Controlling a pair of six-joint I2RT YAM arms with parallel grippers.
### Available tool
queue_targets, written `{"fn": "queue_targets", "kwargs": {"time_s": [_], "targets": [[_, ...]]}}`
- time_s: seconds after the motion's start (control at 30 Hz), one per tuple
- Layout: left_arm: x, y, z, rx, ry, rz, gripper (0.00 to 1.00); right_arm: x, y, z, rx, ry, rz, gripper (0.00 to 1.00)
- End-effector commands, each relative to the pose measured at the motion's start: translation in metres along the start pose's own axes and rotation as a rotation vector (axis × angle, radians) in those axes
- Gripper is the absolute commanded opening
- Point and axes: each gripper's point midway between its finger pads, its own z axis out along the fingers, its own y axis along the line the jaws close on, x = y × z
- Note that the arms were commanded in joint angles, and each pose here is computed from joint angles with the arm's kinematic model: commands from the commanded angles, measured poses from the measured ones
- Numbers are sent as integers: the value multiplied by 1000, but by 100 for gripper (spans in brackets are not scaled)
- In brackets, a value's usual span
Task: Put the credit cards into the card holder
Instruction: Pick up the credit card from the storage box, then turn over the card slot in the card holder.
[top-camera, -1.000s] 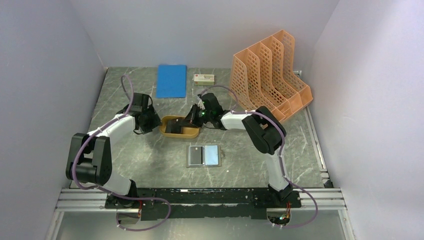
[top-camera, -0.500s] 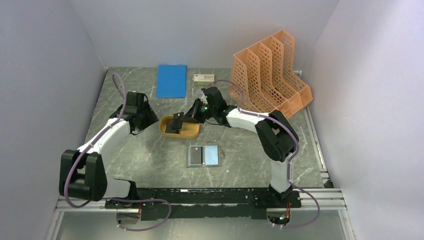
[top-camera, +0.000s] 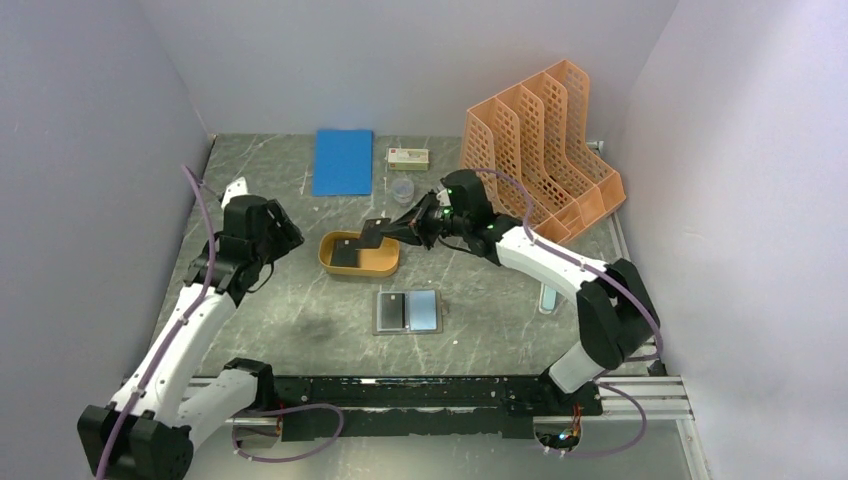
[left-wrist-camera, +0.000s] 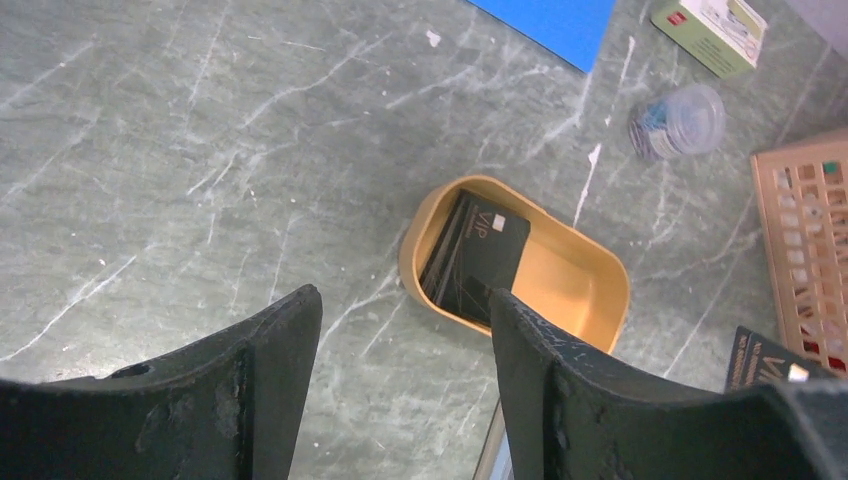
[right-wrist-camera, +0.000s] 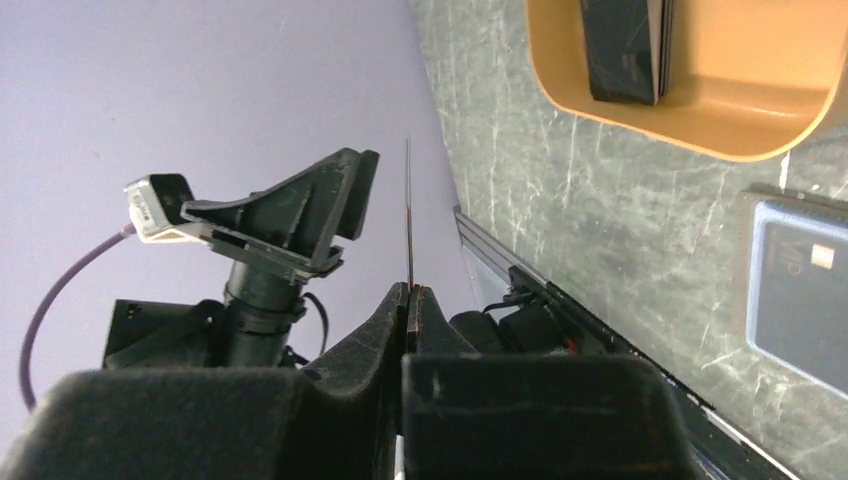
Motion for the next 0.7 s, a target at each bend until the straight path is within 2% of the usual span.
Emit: {"fn": "queue_targets", "kwargs": {"time_s": [0.0,0.07,0.23,0.27,0.3,0.33,0.47,0.67], "targets": [[23,4,-12,9,44,81,68,5,11,-21,1,-27,-21,0],[33,-6,-21,70,70,105,68,3,11,-32,6,-64,-166,0],[86,-61,-60,358,184,180,74,1,-37,-75,171,-147,-542,0],[99,-67,-67,388,210,200,78,1,-50,-85,214,-158,-600,0],[111,-72,-72,411,236,216,87,1,-63,-96,262,-167,-639,0],[123,-77,-77,434,265,233,88,1,-77,-105,310,-172,-671,0],[161,-102,-93,521,335,285,86,7,-122,-132,444,-166,-701,0],[211,-146,-101,570,391,377,85,27,-156,-140,431,-150,-615,0]]}}
